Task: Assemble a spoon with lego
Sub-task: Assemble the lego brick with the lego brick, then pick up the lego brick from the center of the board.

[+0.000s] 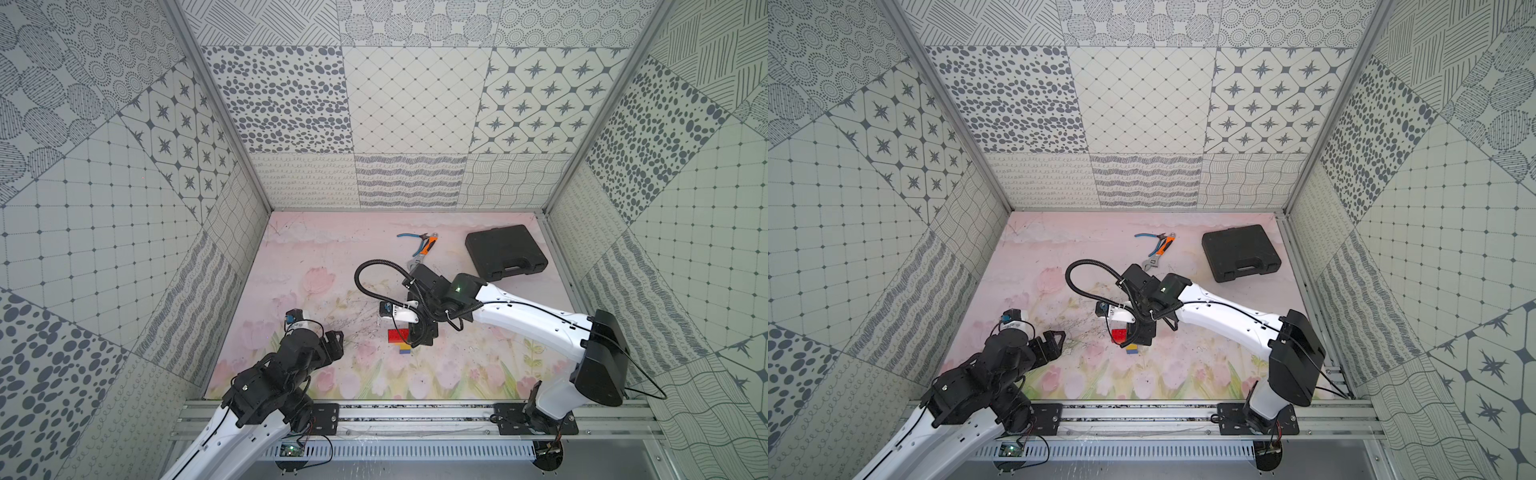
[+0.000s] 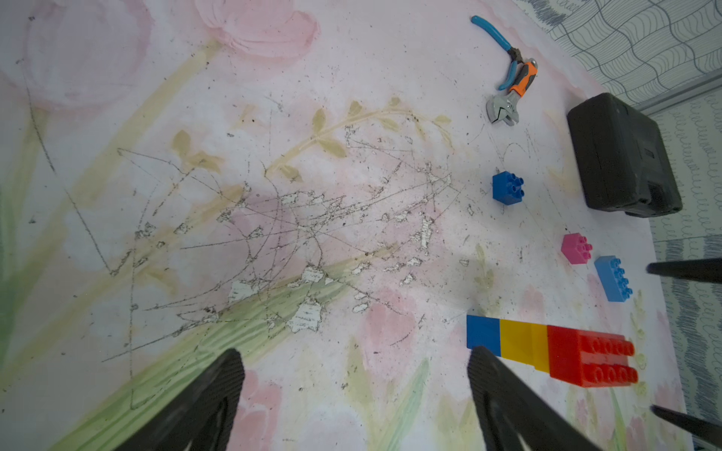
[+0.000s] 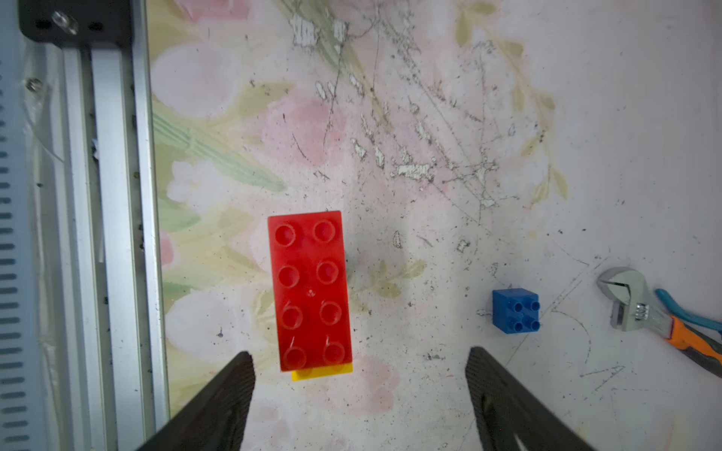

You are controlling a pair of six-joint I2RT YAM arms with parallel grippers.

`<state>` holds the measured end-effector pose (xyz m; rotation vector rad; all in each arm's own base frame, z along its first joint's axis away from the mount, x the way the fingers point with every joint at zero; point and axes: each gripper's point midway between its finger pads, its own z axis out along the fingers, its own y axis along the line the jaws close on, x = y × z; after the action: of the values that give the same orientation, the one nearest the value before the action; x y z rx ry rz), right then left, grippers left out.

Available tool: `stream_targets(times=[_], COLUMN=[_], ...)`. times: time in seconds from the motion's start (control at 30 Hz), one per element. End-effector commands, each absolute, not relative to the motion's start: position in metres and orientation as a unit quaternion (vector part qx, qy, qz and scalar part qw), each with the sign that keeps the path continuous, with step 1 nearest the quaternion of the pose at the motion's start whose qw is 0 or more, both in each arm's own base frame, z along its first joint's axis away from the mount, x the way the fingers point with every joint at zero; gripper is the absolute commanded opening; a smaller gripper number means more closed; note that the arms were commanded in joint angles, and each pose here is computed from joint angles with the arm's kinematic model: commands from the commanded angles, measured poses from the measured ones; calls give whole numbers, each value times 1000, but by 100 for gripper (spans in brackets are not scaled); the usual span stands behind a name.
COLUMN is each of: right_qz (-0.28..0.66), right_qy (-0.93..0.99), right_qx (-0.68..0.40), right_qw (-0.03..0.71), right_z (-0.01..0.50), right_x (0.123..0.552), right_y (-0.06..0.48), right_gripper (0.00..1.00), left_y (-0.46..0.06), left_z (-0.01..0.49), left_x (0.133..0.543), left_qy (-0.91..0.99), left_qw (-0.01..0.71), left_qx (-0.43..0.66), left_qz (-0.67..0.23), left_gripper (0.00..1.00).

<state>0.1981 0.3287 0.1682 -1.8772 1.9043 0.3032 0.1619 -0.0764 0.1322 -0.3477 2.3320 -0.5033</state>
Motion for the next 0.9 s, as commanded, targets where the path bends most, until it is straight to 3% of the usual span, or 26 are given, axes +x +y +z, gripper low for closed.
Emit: stream_targets(times=[0.0, 0.13, 0.23, 0.3, 0.4, 0.53, 0.87], right_qz=[135, 106, 88, 77, 37, 39, 51], right_qy=[728, 854, 955, 981, 991, 995, 991], right_qx=[-602, -403, -174, -82, -19, 50, 106], right_qw=[301, 311, 222, 155, 127, 81, 67], right_z=[223, 251, 232, 207, 176, 134, 84], right_x=[222, 274, 302, 297, 291, 293, 317], right_y=[327, 269, 189, 152, 116, 95, 126], right_gripper=[93, 98, 98, 93, 94, 86, 69], left_y=[-115, -158, -190, -208, -230, -243, -233], left_z=[179, 213, 238, 248, 256, 251, 240], left_x=[184, 203, 210, 214, 217, 222, 218], left_qy=[874, 852, 828, 811, 791, 776, 797], left_qw=[415, 436, 449, 457, 459, 474, 459], left_qx=[-33, 68, 155, 204, 261, 273, 241], left_qz=[-252, -282, -298, -304, -309, -315, -308], left_gripper=[94, 94, 92, 92, 91, 93, 94])
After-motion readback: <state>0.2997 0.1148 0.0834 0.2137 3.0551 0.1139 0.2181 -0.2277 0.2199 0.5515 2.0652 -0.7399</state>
